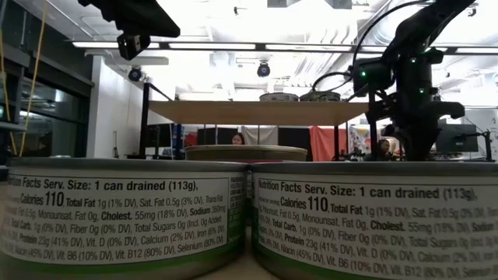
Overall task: Stack canned seafood by type on shelf
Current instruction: Stack the green tuna can on top of the green tuna can on the shelf
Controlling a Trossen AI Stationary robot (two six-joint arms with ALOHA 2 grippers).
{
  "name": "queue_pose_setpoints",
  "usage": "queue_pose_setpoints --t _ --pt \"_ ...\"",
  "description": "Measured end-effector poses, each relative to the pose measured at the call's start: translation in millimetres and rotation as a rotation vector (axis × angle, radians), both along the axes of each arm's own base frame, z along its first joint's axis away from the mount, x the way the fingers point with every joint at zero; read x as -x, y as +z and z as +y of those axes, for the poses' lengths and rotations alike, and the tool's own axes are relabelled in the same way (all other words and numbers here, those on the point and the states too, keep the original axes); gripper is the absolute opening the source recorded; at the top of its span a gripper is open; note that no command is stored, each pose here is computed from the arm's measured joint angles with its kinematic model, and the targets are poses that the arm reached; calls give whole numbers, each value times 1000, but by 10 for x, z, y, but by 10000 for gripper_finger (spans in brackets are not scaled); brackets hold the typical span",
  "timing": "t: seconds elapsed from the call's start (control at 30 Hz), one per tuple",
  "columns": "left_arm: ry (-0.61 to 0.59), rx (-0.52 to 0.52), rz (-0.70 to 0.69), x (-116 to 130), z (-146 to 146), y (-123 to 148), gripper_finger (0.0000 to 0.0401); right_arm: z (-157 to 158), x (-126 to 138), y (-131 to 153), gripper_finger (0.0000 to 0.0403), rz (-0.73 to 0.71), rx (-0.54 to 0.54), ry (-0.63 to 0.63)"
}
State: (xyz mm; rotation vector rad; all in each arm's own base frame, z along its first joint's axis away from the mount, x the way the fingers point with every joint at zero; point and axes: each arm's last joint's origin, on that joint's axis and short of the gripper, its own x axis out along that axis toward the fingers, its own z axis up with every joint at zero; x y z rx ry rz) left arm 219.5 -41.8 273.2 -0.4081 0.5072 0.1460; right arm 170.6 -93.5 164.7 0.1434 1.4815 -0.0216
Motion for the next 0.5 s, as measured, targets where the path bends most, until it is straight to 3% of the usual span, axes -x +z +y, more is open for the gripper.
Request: queue_pose_setpoints --t 0.5 --pt "-17 1 45 21 -1 -37 0 285 -130 3 0 -6 -8 164"
